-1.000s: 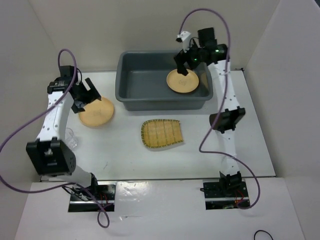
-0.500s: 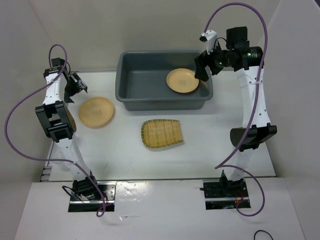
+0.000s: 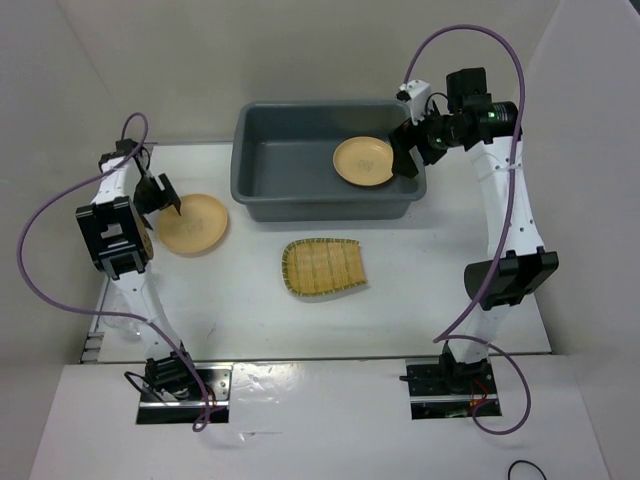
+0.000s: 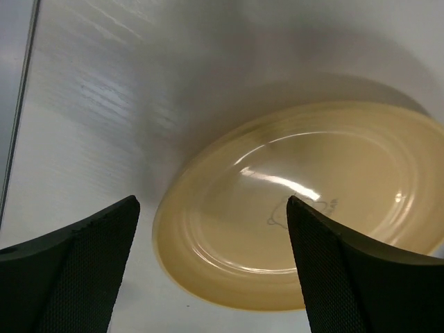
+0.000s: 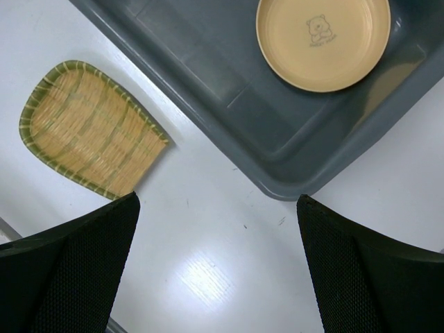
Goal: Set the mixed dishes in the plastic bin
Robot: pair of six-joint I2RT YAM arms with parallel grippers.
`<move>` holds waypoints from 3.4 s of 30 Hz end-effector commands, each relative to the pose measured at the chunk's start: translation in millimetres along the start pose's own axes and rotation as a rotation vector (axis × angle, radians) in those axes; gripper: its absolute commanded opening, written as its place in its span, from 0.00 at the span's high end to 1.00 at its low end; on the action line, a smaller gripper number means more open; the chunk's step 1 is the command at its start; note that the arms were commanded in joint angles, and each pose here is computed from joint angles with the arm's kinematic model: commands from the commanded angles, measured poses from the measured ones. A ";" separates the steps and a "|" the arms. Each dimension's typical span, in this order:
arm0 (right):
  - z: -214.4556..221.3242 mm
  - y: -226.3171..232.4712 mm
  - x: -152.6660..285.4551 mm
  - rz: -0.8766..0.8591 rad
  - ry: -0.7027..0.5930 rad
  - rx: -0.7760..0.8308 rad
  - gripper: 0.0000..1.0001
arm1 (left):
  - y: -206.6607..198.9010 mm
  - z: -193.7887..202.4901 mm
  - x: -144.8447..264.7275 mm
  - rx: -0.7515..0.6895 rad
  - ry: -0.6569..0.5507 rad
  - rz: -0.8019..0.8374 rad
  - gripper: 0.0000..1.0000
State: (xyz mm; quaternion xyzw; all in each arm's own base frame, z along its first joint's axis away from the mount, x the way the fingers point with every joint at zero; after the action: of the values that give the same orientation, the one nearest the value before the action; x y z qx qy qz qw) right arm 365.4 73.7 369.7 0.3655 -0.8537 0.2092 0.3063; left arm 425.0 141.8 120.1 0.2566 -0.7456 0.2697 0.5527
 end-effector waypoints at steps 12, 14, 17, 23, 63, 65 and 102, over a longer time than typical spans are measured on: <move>1.2 9.4 29.5 0.101 -0.009 0.020 0.02 | 13.1 1.1 -22.6 -0.081 0.051 -0.031 0.76; 1.8 8.7 27.4 0.101 -0.009 0.020 0.02 | 12.1 -1.2 -21.0 -0.081 0.043 -0.028 0.96; 2.9 10.0 33.4 0.123 -0.005 0.023 0.02 | 12.4 -4.5 -19.1 -0.072 0.026 -0.041 1.00; 12.2 16.2 34.2 0.124 0.009 0.009 0.02 | -6.6 -33.9 49.5 0.101 -0.168 0.030 1.00; 192.1 91.0 70.4 0.914 -0.261 -0.030 0.02 | -396.7 179.9 144.5 0.036 0.042 0.920 1.00; 190.0 97.8 81.2 0.932 -0.329 0.008 0.02 | -407.4 184.3 129.3 0.074 0.055 0.929 1.00; 191.9 91.0 56.3 0.870 -0.245 -0.005 0.02 | -440.7 188.1 22.1 0.232 0.126 0.980 0.37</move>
State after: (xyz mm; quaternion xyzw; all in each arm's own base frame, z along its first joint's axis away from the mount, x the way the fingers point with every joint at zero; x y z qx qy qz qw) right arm 193.1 -9.4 250.4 -0.0053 -0.9560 0.2746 0.1032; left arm 590.4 -303.2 138.1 -0.0579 -0.7064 0.5907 0.3856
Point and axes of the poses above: each gripper's point midway between its finger pads, its own x axis back along the fingers, its own y axis along the line the jaws close on, z = x × y, the point moved 7 cm from there along x, back along the fingers, and after that the axes turned 8 degrees about x, right-handed, at the moved point
